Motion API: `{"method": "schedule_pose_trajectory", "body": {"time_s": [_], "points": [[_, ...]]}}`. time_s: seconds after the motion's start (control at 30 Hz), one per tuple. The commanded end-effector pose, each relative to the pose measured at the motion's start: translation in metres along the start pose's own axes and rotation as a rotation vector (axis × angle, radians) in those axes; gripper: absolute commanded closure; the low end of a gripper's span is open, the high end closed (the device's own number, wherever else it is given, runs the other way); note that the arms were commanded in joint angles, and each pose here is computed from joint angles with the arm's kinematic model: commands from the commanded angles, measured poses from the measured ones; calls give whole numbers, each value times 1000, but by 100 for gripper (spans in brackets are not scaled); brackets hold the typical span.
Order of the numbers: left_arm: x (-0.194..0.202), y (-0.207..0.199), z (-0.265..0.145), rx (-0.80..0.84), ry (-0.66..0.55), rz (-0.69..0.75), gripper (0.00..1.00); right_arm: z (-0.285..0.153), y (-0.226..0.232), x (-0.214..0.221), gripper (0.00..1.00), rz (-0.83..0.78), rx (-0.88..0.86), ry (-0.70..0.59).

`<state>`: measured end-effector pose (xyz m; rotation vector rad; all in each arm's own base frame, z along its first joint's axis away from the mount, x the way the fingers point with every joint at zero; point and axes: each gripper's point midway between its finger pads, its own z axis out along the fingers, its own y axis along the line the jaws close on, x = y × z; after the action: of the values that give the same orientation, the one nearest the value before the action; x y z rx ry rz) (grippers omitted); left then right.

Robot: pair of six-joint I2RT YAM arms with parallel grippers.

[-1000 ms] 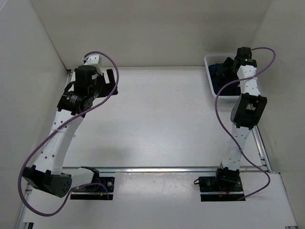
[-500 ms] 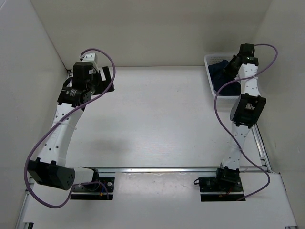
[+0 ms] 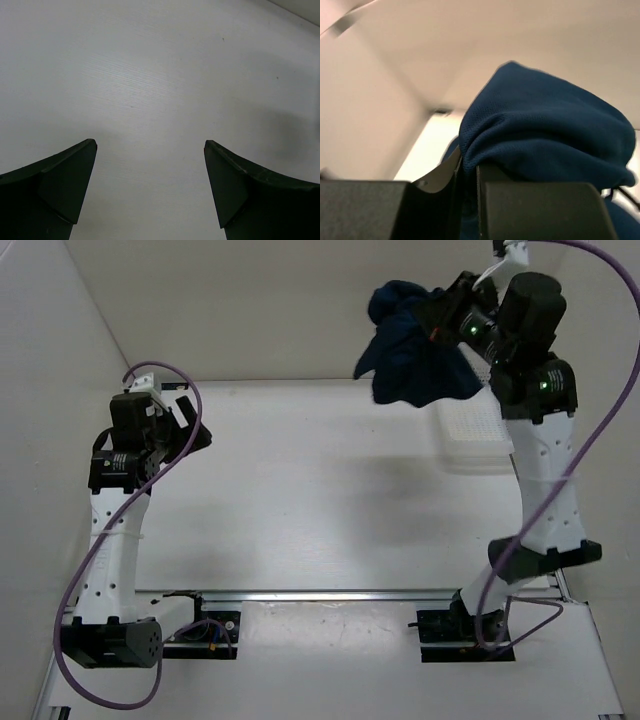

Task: Fold and stack the shorts
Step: Move the shorts to the center of the board, then flatten the shorts out

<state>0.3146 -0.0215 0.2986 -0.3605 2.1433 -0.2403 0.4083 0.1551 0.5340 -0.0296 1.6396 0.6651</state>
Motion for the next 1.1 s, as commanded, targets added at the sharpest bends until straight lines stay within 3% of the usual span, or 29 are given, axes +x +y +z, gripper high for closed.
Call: {"method": "schedule_pose_trajectory", "body": {"time_s": [0.0,0.03,0.07,0.13,0.2,0.27,0.3,0.37,0.4,0.43,0.47,0.53,0.57,0.6,0.63,0.77,0.93,1.07], "points": [[-1,-2,-16,16,18,10,0,17,34,77,100,-28,-73,176],[0,-1,-13,12,30,10,0,19,42,99,100,-29,-85,223],[1,-2,-12,16,47,9,0,27,31,151,87,-27,-44,340],[6,-7,-11,38,80,6,0,20,42,209,47,-26,-57,472],[13,-9,-6,59,113,12,0,19,23,260,15,-11,10,603],[22,-10,0,76,147,22,0,7,4,294,14,29,85,714],[34,-5,5,62,189,26,0,2,-6,297,20,31,111,719],[45,-7,8,70,219,47,2,-17,-21,321,39,49,161,759],[53,-11,9,82,241,60,10,-27,-20,316,64,49,149,735],[65,-10,16,79,273,64,33,-33,-24,320,75,57,169,733],[73,-10,18,77,295,59,38,-42,-21,321,81,53,155,728],[97,-12,34,81,361,26,35,-60,-23,351,86,67,173,801],[106,-13,39,79,387,19,24,-67,-19,357,80,69,167,815],[114,-8,44,52,413,3,3,-75,-9,372,68,68,152,853],[125,-4,56,20,450,-5,0,-83,-9,388,44,58,160,891],[161,19,86,-141,564,-99,0,-105,30,440,15,-28,99,1012],[184,13,119,-138,618,-180,0,-114,54,483,11,-115,87,1098],[204,33,146,-268,675,-190,0,-110,46,519,11,-169,124,1163]]}}
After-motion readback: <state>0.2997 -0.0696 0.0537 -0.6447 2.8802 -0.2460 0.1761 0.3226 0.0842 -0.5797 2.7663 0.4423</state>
